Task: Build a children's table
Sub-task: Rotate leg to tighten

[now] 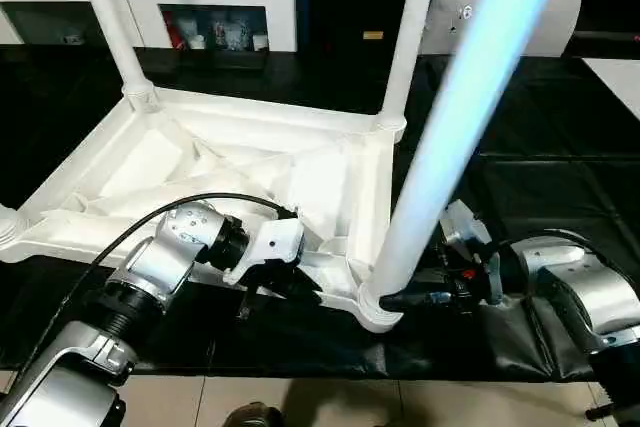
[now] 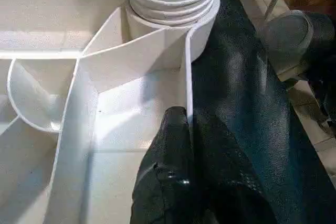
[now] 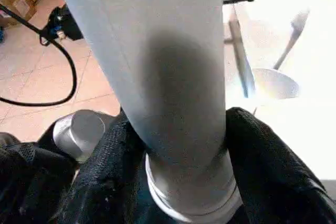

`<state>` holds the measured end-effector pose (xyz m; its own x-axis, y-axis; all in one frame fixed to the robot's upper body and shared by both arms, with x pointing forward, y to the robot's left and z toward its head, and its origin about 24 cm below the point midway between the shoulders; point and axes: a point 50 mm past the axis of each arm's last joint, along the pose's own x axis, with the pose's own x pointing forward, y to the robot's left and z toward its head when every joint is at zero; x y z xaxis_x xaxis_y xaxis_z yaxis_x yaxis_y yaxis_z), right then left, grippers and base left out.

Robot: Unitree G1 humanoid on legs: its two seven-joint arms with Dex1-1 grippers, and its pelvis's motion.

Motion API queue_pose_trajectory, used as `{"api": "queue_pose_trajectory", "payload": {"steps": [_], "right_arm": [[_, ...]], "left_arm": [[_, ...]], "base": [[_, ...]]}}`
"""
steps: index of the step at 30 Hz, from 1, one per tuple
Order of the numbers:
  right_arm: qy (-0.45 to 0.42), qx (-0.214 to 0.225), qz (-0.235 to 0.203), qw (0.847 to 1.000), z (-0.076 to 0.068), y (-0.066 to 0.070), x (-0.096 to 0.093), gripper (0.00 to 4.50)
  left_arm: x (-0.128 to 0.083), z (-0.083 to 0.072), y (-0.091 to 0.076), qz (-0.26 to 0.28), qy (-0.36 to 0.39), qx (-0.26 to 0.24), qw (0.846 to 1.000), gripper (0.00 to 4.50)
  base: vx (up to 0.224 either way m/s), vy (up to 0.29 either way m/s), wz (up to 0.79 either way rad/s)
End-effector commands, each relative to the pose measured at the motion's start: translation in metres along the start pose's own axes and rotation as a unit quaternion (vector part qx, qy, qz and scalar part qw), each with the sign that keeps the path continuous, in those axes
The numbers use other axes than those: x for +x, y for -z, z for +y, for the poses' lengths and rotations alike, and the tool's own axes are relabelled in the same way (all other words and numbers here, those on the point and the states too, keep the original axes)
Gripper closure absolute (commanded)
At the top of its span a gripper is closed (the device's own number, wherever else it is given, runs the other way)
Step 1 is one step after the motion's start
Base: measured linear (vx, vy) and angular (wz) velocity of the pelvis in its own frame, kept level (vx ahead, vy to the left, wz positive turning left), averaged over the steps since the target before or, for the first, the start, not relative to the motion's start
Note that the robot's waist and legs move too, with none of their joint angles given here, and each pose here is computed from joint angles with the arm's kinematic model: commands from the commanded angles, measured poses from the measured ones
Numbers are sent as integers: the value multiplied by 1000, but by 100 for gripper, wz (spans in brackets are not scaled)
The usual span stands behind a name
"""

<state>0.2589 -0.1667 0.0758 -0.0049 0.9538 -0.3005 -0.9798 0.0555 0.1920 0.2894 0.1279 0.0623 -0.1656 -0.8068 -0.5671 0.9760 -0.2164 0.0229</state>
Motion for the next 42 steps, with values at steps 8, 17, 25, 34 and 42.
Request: {"api": "queue_pose_trajectory", "payload": {"steps": [8,17,25,34,42], "right_arm": [[1,6,-13,1000,6,-4,20,249],[252,69,-64,963,-27,-15,60,254],[383,114,-81,913,-48,-22,79,256],[388,104,-105,910,-45,-21,64,136],[280,46,-74,956,-24,-10,13,65]], "left_arm": [[3,11,-13,-34,-52,10,998,450],[25,36,-39,-88,-163,-57,981,450],[34,62,-55,-91,-275,-91,953,450],[26,54,-42,-62,-258,-69,962,450],[11,30,-21,-41,-158,-33,986,450]], "base": [[0,0,0],[0,0,0],[0,0,0],[0,0,0],[0,0,0]]}}
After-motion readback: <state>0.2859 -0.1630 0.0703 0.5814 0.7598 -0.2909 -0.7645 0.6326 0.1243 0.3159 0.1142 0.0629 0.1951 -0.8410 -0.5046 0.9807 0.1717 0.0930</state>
